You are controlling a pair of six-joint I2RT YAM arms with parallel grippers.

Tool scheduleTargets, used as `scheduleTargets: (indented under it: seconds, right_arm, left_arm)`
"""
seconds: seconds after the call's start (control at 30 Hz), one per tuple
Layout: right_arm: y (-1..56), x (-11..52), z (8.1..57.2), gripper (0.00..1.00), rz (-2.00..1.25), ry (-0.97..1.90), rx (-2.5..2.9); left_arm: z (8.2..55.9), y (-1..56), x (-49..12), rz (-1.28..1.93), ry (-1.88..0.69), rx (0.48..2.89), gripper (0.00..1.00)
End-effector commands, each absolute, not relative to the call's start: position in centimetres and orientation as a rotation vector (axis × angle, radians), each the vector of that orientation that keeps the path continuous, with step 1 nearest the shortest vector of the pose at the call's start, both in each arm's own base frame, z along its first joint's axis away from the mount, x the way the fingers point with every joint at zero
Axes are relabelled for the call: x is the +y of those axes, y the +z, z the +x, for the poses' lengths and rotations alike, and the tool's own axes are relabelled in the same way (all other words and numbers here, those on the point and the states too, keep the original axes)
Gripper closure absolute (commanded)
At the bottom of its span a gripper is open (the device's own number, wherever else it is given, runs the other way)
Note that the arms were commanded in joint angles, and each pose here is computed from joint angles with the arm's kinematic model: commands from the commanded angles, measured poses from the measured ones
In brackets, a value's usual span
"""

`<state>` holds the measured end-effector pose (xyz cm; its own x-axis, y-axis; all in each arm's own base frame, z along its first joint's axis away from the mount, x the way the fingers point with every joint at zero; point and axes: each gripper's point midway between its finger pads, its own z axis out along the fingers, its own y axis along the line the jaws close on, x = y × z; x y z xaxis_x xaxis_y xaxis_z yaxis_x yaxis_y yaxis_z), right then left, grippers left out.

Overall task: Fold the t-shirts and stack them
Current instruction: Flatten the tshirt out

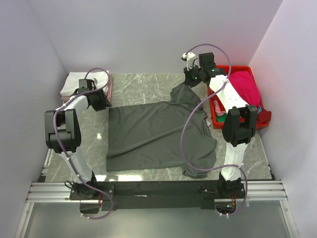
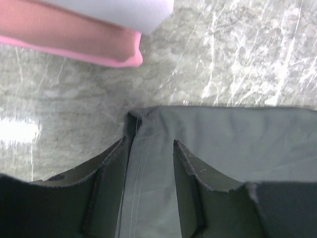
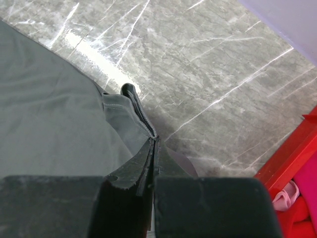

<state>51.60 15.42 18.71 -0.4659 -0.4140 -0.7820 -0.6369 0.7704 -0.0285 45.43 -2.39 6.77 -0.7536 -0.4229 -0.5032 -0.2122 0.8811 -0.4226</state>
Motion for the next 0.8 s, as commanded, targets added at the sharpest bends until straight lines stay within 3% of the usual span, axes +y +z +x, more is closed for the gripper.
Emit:
scheduleTargets:
  seconds: [0.0, 0.77]
  right_arm:
    - [20.2, 15.6, 52.1, 1.0, -0.765, 0.353, 2.09]
    - [20.0, 15.3, 51.7, 1.0, -0.768, 0.352, 2.101]
  left_arm:
    - [47.1, 7.6, -2.6, -0.45, -0.482, 2.415, 0.52]
    - [46.8, 2.0, -2.4, -0.415, -0.382, 2.597, 0.66]
